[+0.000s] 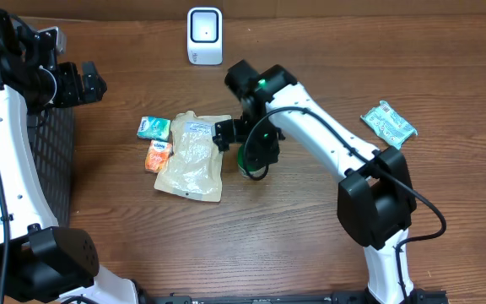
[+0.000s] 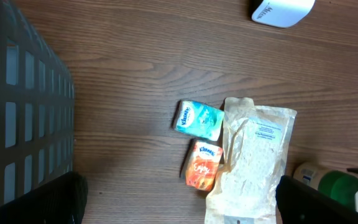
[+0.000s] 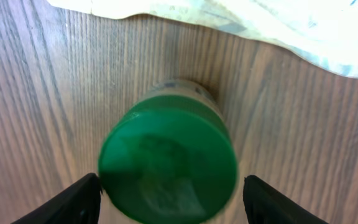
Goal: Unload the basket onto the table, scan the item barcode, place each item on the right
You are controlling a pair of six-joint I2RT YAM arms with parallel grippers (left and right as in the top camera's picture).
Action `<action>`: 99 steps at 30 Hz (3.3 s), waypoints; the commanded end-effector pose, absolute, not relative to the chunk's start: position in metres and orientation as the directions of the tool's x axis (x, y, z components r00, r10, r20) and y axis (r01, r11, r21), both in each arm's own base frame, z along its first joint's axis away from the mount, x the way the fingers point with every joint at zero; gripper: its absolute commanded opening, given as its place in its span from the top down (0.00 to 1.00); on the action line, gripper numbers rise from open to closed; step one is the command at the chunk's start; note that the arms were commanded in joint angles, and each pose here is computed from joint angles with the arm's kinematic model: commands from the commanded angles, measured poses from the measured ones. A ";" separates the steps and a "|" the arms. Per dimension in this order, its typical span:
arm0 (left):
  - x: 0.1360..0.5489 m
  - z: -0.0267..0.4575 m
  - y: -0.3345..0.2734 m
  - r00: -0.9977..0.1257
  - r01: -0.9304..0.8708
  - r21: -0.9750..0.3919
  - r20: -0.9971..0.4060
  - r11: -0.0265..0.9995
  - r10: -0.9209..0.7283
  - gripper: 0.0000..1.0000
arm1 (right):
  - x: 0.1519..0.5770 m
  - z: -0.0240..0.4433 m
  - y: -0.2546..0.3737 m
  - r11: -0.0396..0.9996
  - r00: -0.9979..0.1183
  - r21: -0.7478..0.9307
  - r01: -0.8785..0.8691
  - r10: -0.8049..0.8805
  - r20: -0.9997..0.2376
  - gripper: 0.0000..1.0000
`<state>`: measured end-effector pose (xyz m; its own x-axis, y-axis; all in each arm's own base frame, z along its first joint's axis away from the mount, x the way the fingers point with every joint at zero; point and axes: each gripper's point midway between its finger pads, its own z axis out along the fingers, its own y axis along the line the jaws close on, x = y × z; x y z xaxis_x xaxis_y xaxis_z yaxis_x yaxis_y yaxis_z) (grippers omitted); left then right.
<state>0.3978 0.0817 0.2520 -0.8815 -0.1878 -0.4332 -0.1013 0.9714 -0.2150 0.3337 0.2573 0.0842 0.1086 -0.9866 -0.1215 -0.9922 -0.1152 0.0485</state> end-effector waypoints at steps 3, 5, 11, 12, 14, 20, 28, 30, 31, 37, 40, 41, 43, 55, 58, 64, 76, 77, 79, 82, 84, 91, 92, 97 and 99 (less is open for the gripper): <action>0.396 0.269 0.081 -0.859 -0.097 -0.215 -0.475 0.972 -0.191 0.00 | 0.345 0.087 0.246 -0.159 0.150 0.035 -0.987 -0.973 -0.177 0.28; 0.396 0.269 0.081 -0.859 -0.097 -0.215 -0.475 0.972 -0.191 0.00 | 0.350 0.088 0.243 -0.147 0.140 0.025 -0.989 -0.973 -0.181 0.00; 0.396 0.269 0.081 -0.859 -0.097 -0.215 -0.475 0.972 -0.191 0.00 | 0.364 0.113 0.247 0.088 -0.089 0.016 -0.996 -0.974 -0.207 0.00; 0.396 0.269 0.081 -0.859 -0.097 -0.215 -0.475 0.972 -0.191 0.00 | 0.367 0.122 0.248 0.163 -0.163 0.020 -0.986 -0.963 -0.215 0.00; 0.396 0.269 0.081 -0.859 -0.097 -0.215 -0.475 0.972 -0.191 0.00 | 0.372 0.138 0.251 0.341 -0.341 0.040 -0.939 -0.911 -0.232 0.00; 0.396 0.269 0.081 -0.859 -0.097 -0.215 -0.475 0.972 -0.191 0.00 | 0.376 0.160 0.252 0.767 -0.778 0.150 -0.624 -0.592 -0.212 0.00; 0.396 0.269 0.081 -0.859 -0.097 -0.215 -0.475 0.972 -0.191 0.01 | 0.377 0.145 0.252 0.914 -0.934 0.203 -0.352 -0.328 -0.142 0.00; 0.396 0.269 0.081 -0.859 -0.097 -0.215 -0.475 0.972 -0.191 0.00 | 0.380 0.138 0.252 0.938 -0.958 0.209 -0.276 -0.252 -0.133 0.00; 0.396 0.269 0.081 -0.859 -0.097 -0.215 -0.475 0.972 -0.191 0.00 | 0.382 0.134 0.253 0.944 -0.964 0.213 -0.253 -0.229 -0.132 0.01; 0.396 0.269 0.081 -0.859 -0.097 -0.215 -0.475 0.972 -0.191 0.01 | 0.381 0.111 0.250 0.966 -0.985 0.203 -0.158 -0.139 -0.102 0.05; 0.396 0.269 0.081 -0.859 -0.097 -0.215 -0.474 0.972 -0.191 0.01 | 0.379 0.108 0.250 0.967 -0.986 0.203 -0.154 -0.137 -0.093 0.06; 0.396 0.269 0.081 -0.859 -0.097 -0.215 -0.475 0.972 -0.191 0.01 | 0.378 0.108 0.252 0.966 -0.986 0.204 -0.157 -0.141 -0.092 0.06; 0.396 0.269 0.081 -0.859 -0.097 -0.215 -0.474 0.972 -0.191 0.00 | 0.376 0.108 0.255 0.965 -0.984 0.199 -0.169 -0.152 -0.094 0.07; 0.396 0.269 0.081 -0.859 -0.097 -0.215 -0.475 0.972 -0.191 0.00 | 0.360 0.096 0.260 0.986 -0.994 0.131 -0.099 -0.091 -0.065 0.08; 0.396 0.269 0.081 -0.859 -0.097 -0.215 -0.475 0.972 -0.191 0.01 | 0.356 0.090 0.257 0.991 -0.997 0.120 -0.062 -0.057 -0.045 0.09; 0.396 0.269 0.081 -0.859 -0.097 -0.215 -0.474 0.972 -0.191 0.01 | 0.351 0.082 0.255 0.993 -0.999 0.111 -0.036 -0.033 -0.024 0.09; 0.396 0.269 0.081 -0.859 -0.097 -0.215 -0.475 0.972 -0.191 0.00 | 0.349 0.082 0.258 0.992 -0.999 0.121 -0.042 -0.039 -0.020 0.09; 0.396 0.269 0.081 -0.859 -0.097 -0.215 -0.475 0.972 -0.191 0.01 | 0.348 0.082 0.259 0.992 -0.999 0.121 -0.044 -0.042 -0.020 0.09; 0.396 0.269 0.081 -0.859 -0.097 -0.215 -0.475 0.972 -0.191 0.00 | 0.347 0.082 0.262 0.991 -0.999 0.122 -0.050 -0.048 -0.022 0.09; 0.396 0.269 0.081 -0.859 -0.097 -0.215 -0.475 0.972 -0.191 0.01 | 0.346 0.082 0.264 0.991 -0.998 0.122 -0.057 -0.054 -0.025 0.09; 0.396 0.269 0.081 -0.859 -0.097 -0.215 -0.475 0.972 -0.191 0.01 | 0.346 0.082 0.265 0.991 -0.998 0.118 -0.060 -0.058 -0.027 0.09; 0.396 0.269 0.081 -0.859 -0.097 -0.215 -0.475 0.972 -0.191 0.00 | 0.347 0.082 0.263 0.993 -0.998 0.101 -0.063 -0.059 -0.037 0.09; 0.396 0.269 0.081 -0.859 -0.097 -0.215 -0.475 0.972 -0.191 0.01 | 0.347 0.081 0.263 0.993 -0.998 0.101 -0.062 -0.059 -0.037 0.09; 0.396 0.269 0.081 -0.859 -0.097 -0.215 -0.475 0.972 -0.191 0.00 | 0.346 0.080 0.263 0.993 -0.998 0.099 -0.063 -0.059 -0.034 0.09; 0.396 0.269 0.081 -0.859 -0.097 -0.215 -0.475 0.972 -0.191 0.00 | 0.346 0.077 0.263 0.994 -0.998 0.095 -0.063 -0.060 -0.027 0.09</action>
<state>0.3978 0.0817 0.2520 -0.8815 -0.1878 -0.4332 -0.1013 0.9714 -0.2150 0.3456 0.2627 0.0774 -0.9978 -0.0631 -0.0179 -0.0647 0.9922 0.1064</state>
